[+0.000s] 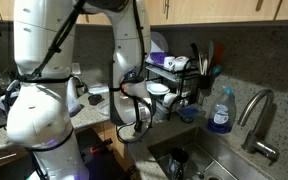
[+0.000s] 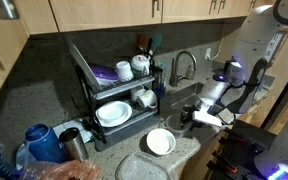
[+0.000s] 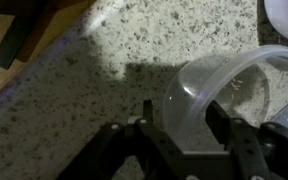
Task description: Pour the contents in the clear bowl into the white bowl
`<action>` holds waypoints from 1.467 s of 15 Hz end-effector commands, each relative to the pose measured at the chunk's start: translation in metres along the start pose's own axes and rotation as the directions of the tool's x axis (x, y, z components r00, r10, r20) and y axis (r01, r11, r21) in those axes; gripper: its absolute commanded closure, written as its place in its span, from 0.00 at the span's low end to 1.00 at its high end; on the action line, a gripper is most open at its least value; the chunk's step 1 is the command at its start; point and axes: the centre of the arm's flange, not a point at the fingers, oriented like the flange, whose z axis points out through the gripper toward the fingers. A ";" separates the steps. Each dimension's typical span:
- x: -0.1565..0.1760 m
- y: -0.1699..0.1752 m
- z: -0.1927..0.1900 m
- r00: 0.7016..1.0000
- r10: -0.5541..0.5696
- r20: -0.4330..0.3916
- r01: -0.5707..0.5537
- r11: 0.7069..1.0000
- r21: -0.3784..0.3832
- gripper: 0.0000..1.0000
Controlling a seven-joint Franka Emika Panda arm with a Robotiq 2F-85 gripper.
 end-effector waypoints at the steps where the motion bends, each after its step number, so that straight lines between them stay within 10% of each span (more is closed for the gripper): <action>1: 0.013 -0.019 -0.035 1.000 0.002 -0.019 -0.002 1.000 0.010 0.12; 22: -0.016 -0.039 -0.097 0.960 -0.277 -0.023 0.278 0.960 0.032 0.00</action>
